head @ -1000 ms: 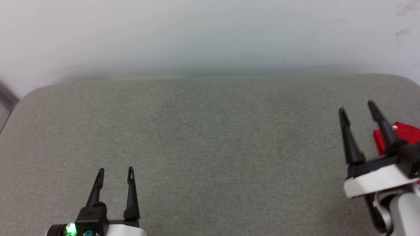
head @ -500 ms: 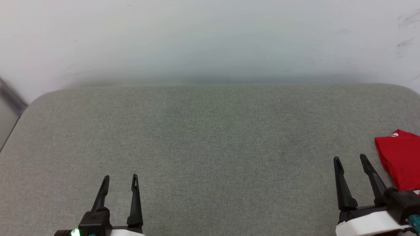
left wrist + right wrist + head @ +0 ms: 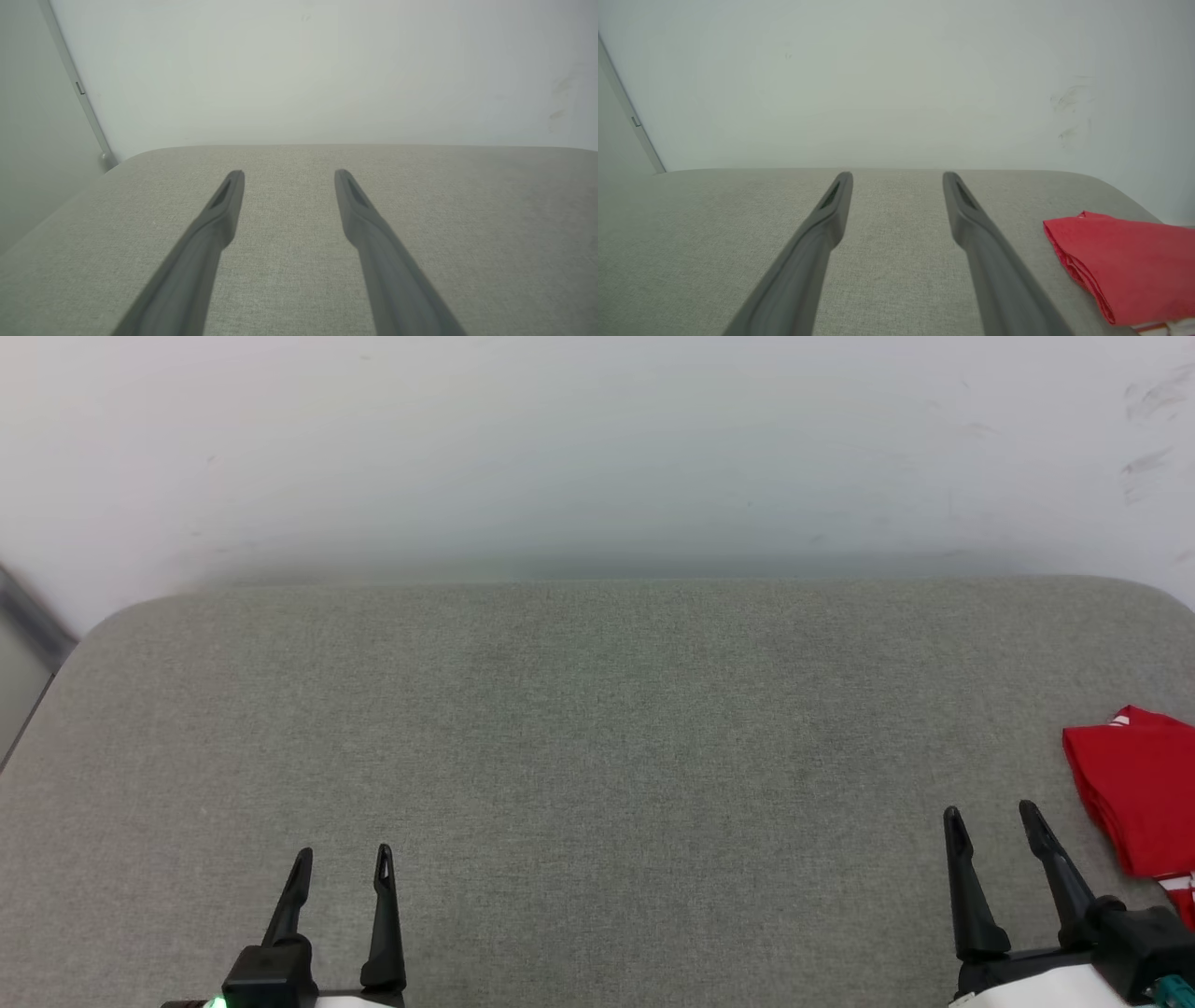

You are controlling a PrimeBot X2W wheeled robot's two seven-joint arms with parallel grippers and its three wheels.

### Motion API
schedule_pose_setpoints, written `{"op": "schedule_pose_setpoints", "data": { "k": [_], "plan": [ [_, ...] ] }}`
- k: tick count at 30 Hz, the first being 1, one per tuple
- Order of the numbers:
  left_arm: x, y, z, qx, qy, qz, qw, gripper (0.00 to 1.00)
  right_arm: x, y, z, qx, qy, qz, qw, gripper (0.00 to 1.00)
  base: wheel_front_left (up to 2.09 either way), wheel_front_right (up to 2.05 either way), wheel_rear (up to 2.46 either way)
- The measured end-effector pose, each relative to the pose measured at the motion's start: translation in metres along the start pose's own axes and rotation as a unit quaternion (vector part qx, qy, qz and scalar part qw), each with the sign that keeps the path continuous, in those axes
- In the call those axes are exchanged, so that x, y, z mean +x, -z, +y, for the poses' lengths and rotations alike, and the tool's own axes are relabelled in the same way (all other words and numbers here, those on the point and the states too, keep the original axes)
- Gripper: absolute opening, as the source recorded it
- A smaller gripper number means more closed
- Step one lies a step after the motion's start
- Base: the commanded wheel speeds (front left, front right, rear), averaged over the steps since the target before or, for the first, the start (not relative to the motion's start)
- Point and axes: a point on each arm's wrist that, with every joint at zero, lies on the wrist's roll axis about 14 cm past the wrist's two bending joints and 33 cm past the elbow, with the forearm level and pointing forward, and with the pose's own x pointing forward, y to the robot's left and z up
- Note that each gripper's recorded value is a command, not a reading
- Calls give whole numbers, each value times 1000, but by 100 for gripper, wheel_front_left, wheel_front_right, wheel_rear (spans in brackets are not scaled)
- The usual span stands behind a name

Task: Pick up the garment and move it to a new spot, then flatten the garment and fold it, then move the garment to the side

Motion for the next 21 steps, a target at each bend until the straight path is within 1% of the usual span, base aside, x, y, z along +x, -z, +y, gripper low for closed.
{"op": "schedule_pose_setpoints", "data": {
  "k": [1,6,12,21],
  "plan": [
    [0,1,0,0,0,1,1000,0,0,0,1,0,-1,0,1000,0,0,0,0],
    [-6,18,1,-2,-2,31,1000,0,-6,17,-1,7,4,30,1000,0,0,0,0],
    [-7,27,5,-63,-16,54,996,0,-8,23,-6,64,22,40,997,0,0,0,0],
    [-1,32,8,-151,-31,70,986,0,-5,28,-11,148,44,50,987,0,0,0,0]
  ]
}}
